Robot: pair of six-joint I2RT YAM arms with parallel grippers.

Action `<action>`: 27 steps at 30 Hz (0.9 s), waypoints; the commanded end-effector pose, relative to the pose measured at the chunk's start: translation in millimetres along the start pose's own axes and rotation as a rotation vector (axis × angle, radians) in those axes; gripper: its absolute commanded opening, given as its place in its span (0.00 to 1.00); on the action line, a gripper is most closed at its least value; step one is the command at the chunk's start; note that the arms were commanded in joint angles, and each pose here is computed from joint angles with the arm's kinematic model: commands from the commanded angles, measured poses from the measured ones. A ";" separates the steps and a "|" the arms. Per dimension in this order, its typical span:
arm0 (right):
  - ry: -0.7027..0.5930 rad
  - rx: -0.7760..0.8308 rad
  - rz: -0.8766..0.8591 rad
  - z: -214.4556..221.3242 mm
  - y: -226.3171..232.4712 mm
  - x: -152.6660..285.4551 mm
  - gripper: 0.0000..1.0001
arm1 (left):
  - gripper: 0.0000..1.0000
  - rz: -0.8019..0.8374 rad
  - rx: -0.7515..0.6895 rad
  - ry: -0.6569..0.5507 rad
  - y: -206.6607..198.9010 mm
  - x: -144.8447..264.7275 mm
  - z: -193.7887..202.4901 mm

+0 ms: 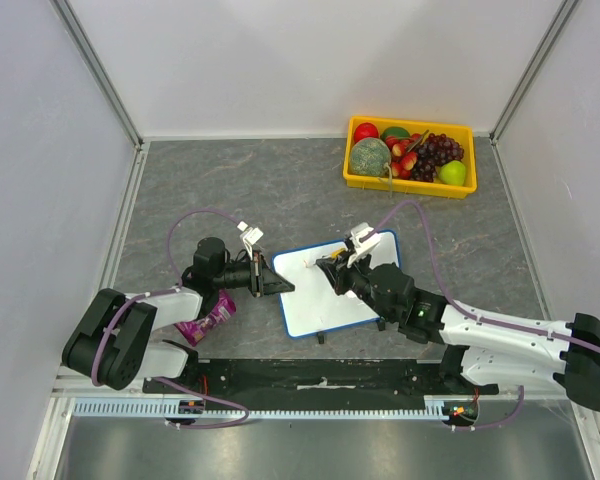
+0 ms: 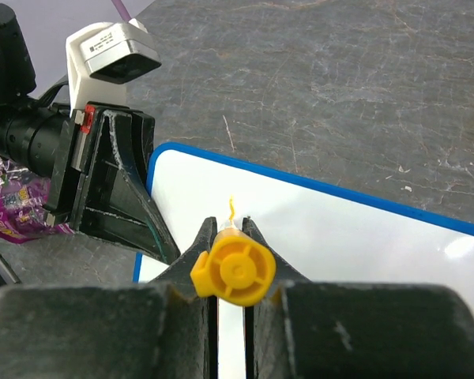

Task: Write a sentence on the whiteboard

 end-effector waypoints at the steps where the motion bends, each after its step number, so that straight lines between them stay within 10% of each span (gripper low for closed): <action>1: -0.011 0.012 0.021 -9.8 -0.7 4.1 0.00 | 0.02 -0.054 -0.050 0.011 13.7 -1.2 4.1; 27: -0.087 -0.016 0.115 -43.1 -1.7 -6.6 0.00 | 0.02 -0.048 -0.052 0.016 13.0 -1.5 4.4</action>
Point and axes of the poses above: each gripper's point midway between its finger pads, its own x axis back along the fingers, its own y axis along the line the jaws close on, z = x × y, the point moved 5 cm from there along x, back along the fingers, and after that the axes turned 3 degrees about x, right-handed, at the moved point
